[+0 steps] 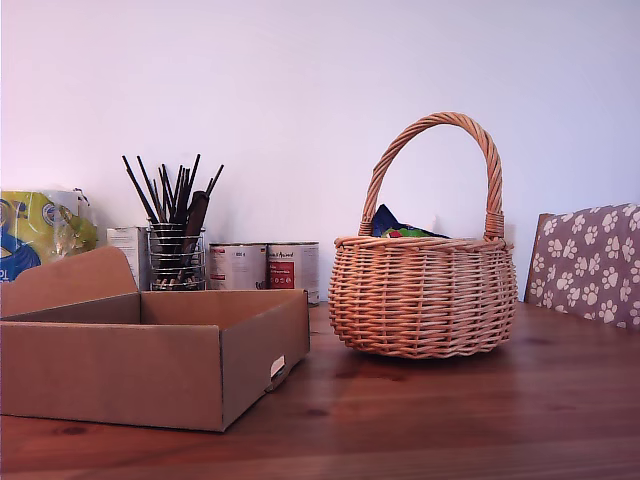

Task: Move the bags of Easter eggs from the cardboard box on the left into the woven basket on the right side.

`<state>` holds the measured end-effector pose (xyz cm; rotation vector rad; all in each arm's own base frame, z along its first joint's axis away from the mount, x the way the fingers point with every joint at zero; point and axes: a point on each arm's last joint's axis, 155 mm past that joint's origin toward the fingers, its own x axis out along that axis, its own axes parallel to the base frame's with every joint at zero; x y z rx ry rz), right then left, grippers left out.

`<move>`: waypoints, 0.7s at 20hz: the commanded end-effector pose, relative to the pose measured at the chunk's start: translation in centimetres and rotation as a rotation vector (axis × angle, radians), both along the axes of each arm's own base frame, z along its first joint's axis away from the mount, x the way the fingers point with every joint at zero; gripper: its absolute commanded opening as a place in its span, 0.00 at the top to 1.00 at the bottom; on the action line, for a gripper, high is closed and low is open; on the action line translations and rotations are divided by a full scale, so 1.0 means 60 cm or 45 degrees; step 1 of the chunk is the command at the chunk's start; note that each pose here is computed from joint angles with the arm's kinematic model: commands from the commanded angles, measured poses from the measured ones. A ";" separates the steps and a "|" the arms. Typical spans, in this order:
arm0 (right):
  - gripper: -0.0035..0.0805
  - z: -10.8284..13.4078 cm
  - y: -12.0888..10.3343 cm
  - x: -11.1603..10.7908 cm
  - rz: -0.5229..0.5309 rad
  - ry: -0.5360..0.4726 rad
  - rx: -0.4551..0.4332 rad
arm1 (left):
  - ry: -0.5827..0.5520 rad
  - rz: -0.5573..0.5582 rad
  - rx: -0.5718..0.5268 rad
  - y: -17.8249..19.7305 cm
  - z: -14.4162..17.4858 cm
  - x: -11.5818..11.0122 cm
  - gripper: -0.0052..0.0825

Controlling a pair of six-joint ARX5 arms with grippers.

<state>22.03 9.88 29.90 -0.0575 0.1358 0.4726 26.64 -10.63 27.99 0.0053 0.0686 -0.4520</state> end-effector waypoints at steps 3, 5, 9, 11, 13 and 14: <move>0.97 -0.017 -0.001 -0.012 -0.003 0.076 0.055 | 0.032 0.001 -0.010 0.004 -0.019 -0.015 0.97; 0.97 -0.033 -0.002 -0.013 -0.008 0.124 0.036 | 0.086 0.002 -0.007 0.004 -0.035 -0.018 0.96; 0.97 -0.074 -0.003 -0.015 -0.011 0.252 0.000 | 0.198 0.004 0.022 0.004 -0.073 -0.017 0.96; 0.97 -0.089 -0.003 -0.017 -0.012 0.301 -0.014 | 0.253 0.004 0.036 0.004 -0.091 -0.017 0.96; 0.97 -0.102 -0.004 -0.018 -0.014 0.345 -0.027 | 0.304 0.005 0.049 0.004 -0.108 -0.017 0.96; 0.97 -0.106 -0.004 -0.019 -0.014 0.355 -0.030 | 0.327 0.005 0.054 0.004 -0.115 -0.018 0.96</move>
